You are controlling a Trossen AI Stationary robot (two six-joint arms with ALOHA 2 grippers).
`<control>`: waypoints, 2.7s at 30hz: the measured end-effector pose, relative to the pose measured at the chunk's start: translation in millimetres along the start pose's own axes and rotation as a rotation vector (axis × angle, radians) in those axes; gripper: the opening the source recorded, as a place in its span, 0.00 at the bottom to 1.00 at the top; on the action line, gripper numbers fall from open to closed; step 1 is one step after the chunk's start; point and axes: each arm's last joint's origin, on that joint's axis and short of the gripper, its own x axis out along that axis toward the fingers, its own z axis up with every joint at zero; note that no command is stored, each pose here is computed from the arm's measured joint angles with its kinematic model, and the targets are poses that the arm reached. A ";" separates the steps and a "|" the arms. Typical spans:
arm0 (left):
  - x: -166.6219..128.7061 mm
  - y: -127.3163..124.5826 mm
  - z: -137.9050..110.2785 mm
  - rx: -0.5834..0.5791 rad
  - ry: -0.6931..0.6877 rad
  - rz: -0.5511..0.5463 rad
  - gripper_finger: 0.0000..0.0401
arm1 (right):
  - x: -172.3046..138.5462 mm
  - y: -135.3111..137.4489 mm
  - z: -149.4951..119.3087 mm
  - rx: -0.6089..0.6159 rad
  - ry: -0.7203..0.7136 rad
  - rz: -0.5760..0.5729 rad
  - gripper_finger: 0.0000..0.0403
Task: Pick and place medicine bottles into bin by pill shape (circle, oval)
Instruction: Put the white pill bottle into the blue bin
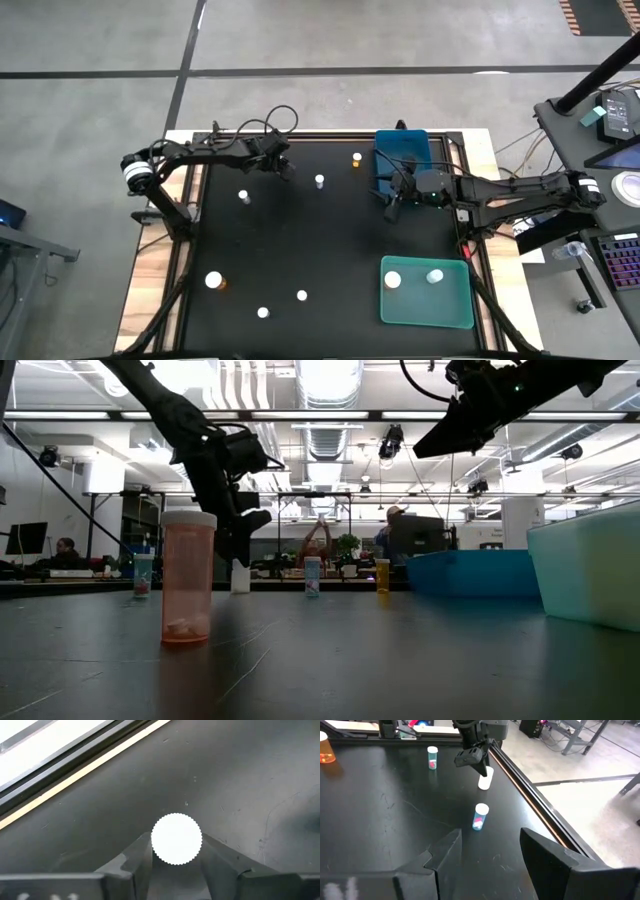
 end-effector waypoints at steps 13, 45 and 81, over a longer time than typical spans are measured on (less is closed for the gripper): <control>-16.7 -10.6 0.6 0.009 -0.023 -0.026 0.28 | -10.3 -3.5 4.0 -0.013 -0.037 -0.003 0.48; -156.8 -131.9 -15.6 0.318 -0.590 -0.573 0.28 | 38.1 19.2 7.6 -0.106 -0.232 0.202 0.70; -141.4 -158.9 -15.6 0.336 -0.695 -0.660 0.41 | 47.9 22.5 5.3 -0.131 -0.245 0.198 0.34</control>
